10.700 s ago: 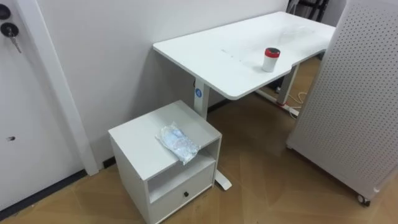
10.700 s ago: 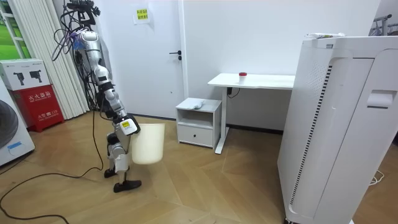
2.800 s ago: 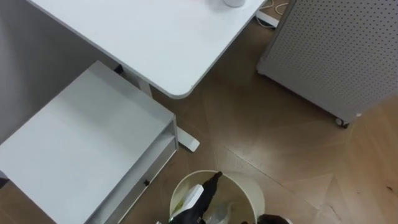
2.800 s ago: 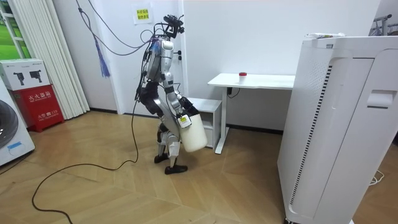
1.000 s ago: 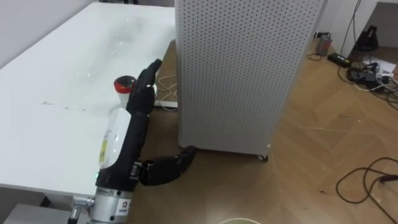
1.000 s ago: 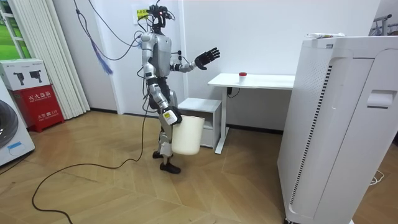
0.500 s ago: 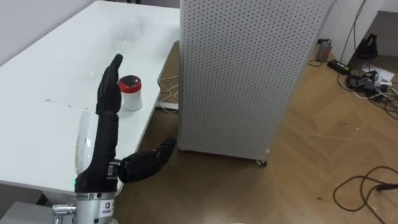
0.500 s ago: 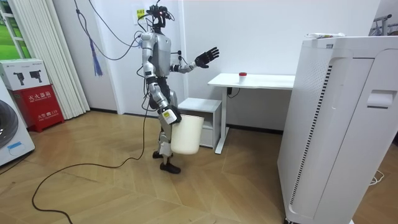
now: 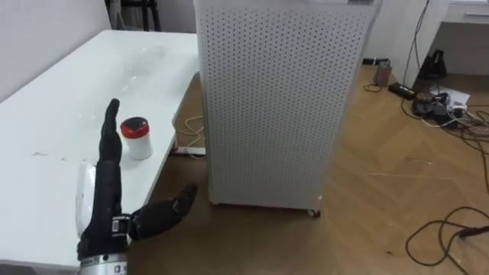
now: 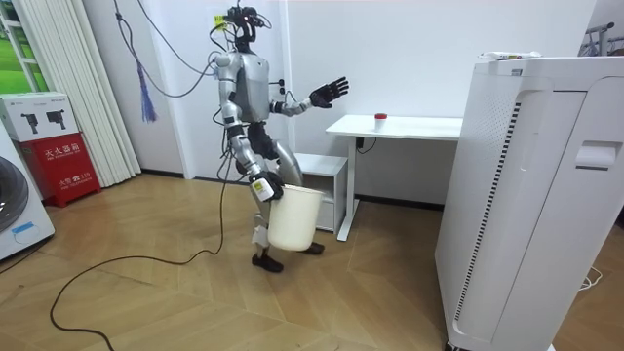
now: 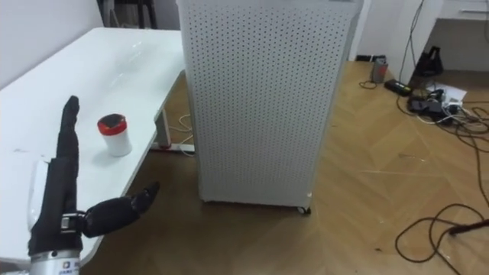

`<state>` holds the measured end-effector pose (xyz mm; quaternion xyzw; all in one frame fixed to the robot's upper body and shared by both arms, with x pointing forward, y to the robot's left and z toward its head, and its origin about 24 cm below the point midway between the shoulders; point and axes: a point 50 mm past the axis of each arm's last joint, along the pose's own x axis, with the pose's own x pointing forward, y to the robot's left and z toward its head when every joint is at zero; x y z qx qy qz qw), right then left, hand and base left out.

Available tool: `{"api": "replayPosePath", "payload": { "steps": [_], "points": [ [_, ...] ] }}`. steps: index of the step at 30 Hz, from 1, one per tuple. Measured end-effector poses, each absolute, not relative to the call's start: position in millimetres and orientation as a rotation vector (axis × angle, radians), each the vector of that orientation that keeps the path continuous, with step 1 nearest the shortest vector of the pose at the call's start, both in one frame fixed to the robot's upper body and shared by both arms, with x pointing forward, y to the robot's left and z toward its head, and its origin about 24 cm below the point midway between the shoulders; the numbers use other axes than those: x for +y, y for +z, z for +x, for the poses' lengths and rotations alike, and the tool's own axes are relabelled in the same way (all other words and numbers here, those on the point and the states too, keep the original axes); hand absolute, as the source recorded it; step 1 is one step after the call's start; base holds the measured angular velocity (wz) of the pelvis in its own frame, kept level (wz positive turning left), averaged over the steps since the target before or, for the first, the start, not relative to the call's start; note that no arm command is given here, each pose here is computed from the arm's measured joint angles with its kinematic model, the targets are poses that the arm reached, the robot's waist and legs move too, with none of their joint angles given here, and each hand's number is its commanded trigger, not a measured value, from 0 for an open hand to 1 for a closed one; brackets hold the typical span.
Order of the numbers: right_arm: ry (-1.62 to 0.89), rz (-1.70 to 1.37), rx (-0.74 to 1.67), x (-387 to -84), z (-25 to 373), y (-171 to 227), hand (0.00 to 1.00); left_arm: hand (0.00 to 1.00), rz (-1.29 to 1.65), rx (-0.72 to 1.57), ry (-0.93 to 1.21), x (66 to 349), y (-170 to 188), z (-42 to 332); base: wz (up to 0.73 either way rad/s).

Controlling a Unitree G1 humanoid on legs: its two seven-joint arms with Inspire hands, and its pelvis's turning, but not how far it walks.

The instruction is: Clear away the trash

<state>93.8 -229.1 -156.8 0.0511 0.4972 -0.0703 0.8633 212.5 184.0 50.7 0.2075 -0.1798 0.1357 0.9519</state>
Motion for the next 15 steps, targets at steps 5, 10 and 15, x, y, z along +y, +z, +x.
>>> {"api": "replayPosePath", "payload": {
  "steps": [5,10,15],
  "points": [
    [-0.162,0.097,1.052,-229.6,90.2,-157.6,1.00,0.00,0.440,-0.338,0.273,187.6,45.4,208.4,0.00],
    [-0.153,0.080,1.051,-230.7,91.7,-157.0,1.00,0.00,0.442,-0.339,0.290,192.1,47.0,209.3,-0.07],
    [-0.158,0.074,1.029,-230.9,96.2,-155.0,1.00,0.00,0.457,-0.350,0.291,191.9,48.4,210.3,0.13]
  ]
}}
